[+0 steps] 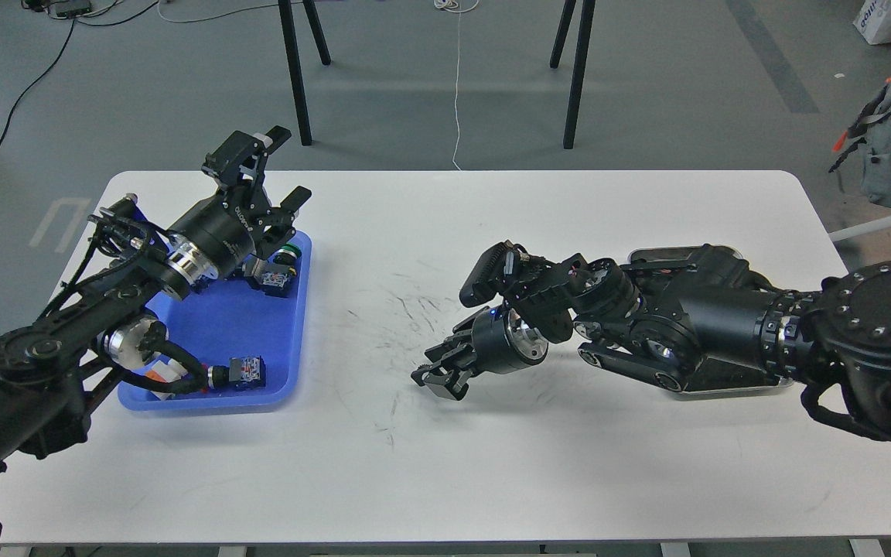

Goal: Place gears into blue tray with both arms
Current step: 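Lower the held black part onto the table center, then open the right gripper and retract the right arm upward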

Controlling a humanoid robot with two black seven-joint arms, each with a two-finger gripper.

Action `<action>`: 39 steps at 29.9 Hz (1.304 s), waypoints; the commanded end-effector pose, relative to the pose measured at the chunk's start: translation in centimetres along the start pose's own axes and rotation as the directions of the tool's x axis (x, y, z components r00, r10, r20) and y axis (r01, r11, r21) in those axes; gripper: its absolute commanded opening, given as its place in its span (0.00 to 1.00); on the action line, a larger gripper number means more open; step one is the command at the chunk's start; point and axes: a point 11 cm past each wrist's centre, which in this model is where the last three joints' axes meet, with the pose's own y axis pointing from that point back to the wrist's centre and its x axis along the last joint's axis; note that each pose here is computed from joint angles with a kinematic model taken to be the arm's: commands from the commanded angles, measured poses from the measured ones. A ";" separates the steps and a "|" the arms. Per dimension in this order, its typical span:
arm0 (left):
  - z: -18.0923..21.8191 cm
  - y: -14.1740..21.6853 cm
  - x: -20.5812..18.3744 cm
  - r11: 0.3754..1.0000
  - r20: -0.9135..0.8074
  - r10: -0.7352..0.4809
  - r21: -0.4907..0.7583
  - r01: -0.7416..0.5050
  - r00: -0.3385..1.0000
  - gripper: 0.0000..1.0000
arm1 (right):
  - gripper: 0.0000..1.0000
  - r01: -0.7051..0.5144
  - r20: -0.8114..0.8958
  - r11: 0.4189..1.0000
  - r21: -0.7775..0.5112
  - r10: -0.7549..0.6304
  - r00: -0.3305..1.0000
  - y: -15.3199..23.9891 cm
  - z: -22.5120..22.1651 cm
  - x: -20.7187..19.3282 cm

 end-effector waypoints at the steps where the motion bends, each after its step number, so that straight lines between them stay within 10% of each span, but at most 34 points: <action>1: 0.0 0.0 0.0 1.000 -0.001 -0.001 0.000 0.001 1.000 1.00 | 0.60 -0.001 0.002 1.000 -0.002 0.001 1.000 0.1 0.1 0.1; 5: 0.0 0.0 0.0 1.000 0.000 -0.001 -0.001 0.001 1.000 1.00 | 0.64 -0.016 0.010 1.000 -0.006 0.016 1.000 0.3 0.2 0.8; 10: -0.1 0.0 -0.2 1.000 -0.004 -0.005 0.000 0.005 1.000 1.00 | 0.96 -0.134 0.096 0.990 -0.039 0.137 0.986 1.1 1.6 2.9; 21: -0.1 -0.5 -1.1 0.999 0.012 -0.032 -0.002 0.032 0.999 1.00 | 0.98 -0.431 0.421 0.891 -0.145 0.450 0.788 4.4 5.1 7.7; 39: -0.6 -0.3 -1.4 0.999 0.008 -0.043 0.011 0.043 0.999 1.00 | 0.98 -0.719 0.726 0.536 -0.442 0.685 0.064 11.6 11.6 10.9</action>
